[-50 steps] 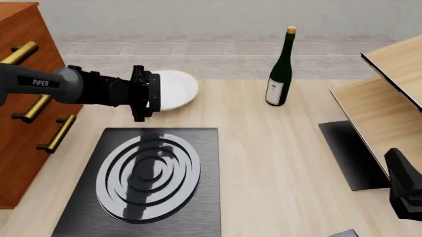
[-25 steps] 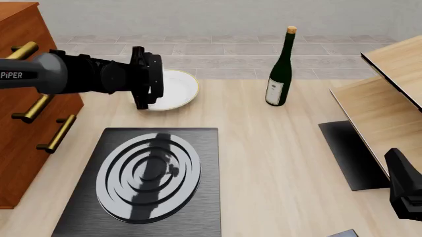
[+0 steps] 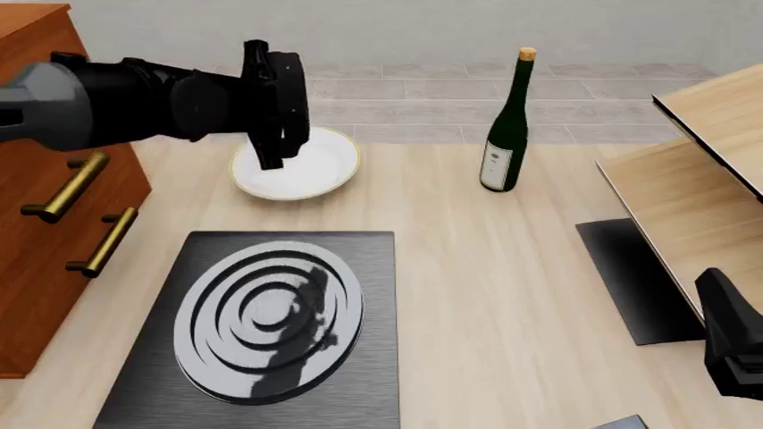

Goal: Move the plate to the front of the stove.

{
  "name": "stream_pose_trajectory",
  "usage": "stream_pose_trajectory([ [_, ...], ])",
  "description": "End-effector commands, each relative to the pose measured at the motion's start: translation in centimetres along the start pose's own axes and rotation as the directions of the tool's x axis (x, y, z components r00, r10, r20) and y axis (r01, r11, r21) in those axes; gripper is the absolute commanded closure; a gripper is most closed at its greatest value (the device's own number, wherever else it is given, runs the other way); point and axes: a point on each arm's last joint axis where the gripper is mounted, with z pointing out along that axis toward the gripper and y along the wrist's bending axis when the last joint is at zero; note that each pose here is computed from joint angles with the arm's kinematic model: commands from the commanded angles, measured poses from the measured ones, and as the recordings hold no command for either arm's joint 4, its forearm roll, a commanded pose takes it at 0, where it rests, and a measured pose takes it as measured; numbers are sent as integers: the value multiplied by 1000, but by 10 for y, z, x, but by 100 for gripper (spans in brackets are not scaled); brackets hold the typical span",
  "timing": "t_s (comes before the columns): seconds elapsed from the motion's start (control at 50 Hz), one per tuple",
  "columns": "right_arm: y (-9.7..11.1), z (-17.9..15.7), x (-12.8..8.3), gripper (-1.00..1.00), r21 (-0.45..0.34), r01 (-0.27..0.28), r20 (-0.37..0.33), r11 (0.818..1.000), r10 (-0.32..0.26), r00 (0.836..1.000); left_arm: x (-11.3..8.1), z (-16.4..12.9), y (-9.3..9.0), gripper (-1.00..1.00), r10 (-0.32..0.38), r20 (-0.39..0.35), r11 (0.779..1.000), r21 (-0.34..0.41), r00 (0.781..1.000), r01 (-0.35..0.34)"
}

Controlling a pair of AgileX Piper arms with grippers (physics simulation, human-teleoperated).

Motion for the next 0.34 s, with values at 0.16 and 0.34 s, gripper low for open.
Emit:
stream_pose_trajectory([
  [0.16, 0, 0, 0, -100, -1, 1, 0, 1000, -1, 1000, -20, -29, 17, -100, -8, 52, 998, -54, 999, 11],
  [0.34, 0, 0, 0, -100, -1, 1, 0, 1000, -1, 1000, -30, -42, 25, -100, -10, 77, 997, -76, 997, 16],
])
